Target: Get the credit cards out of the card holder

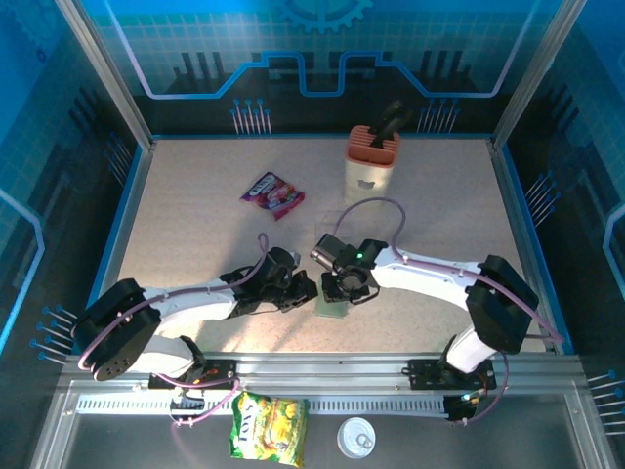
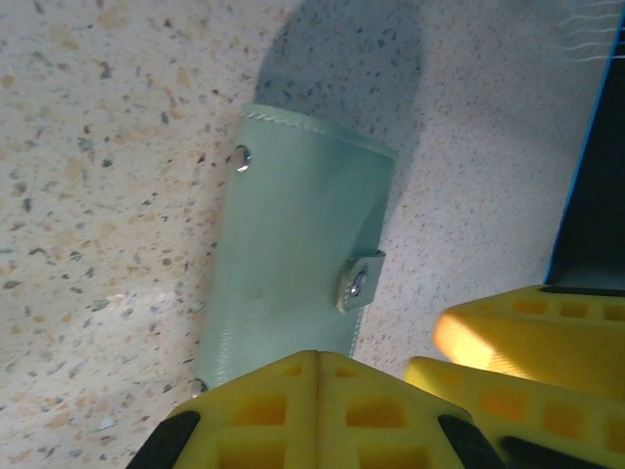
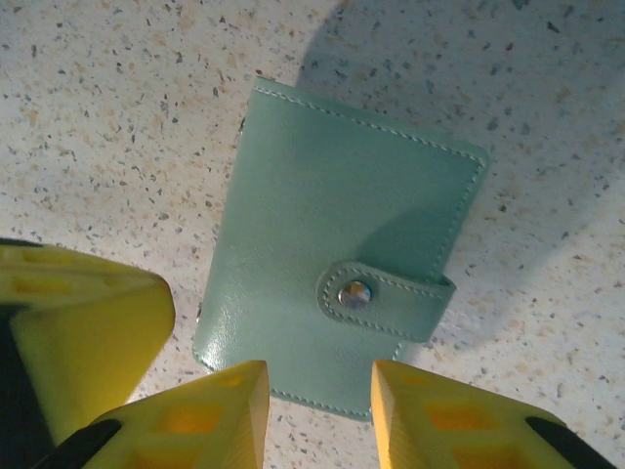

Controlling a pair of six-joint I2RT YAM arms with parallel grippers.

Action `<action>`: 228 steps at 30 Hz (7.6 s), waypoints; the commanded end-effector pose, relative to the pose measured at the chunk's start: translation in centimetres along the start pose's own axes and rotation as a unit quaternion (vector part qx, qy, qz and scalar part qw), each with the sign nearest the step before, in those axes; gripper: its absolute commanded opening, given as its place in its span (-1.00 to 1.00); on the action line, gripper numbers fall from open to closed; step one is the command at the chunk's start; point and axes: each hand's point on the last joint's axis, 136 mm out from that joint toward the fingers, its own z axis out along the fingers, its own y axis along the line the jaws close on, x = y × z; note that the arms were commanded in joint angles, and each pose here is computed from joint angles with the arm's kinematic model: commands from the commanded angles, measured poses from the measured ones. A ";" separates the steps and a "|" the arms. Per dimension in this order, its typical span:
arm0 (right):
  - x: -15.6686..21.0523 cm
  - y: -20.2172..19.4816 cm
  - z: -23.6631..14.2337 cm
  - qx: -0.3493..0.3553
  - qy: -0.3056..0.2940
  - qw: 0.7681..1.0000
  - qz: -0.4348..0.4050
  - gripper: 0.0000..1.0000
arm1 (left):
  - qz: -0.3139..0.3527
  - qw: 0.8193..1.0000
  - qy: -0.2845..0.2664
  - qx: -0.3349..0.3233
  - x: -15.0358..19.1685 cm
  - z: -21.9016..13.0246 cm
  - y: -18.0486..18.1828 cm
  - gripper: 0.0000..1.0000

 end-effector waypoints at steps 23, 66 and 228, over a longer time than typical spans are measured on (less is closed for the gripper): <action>0.0 -0.6 3.0 0.060 0.035 0.997 0.021 -0.32 | -0.026 1.000 0.004 -0.008 0.2 0.6 1.8 -1.00; 1.0 -2.3 4.9 -0.088 0.045 0.992 0.076 -0.94 | -0.041 0.993 0.059 -0.091 1.3 3.0 3.2 -1.00; -0.2 -4.2 0.0 -0.025 0.035 0.978 -0.202 -0.24 | -0.048 0.990 0.076 -0.106 -0.4 3.0 4.3 -1.00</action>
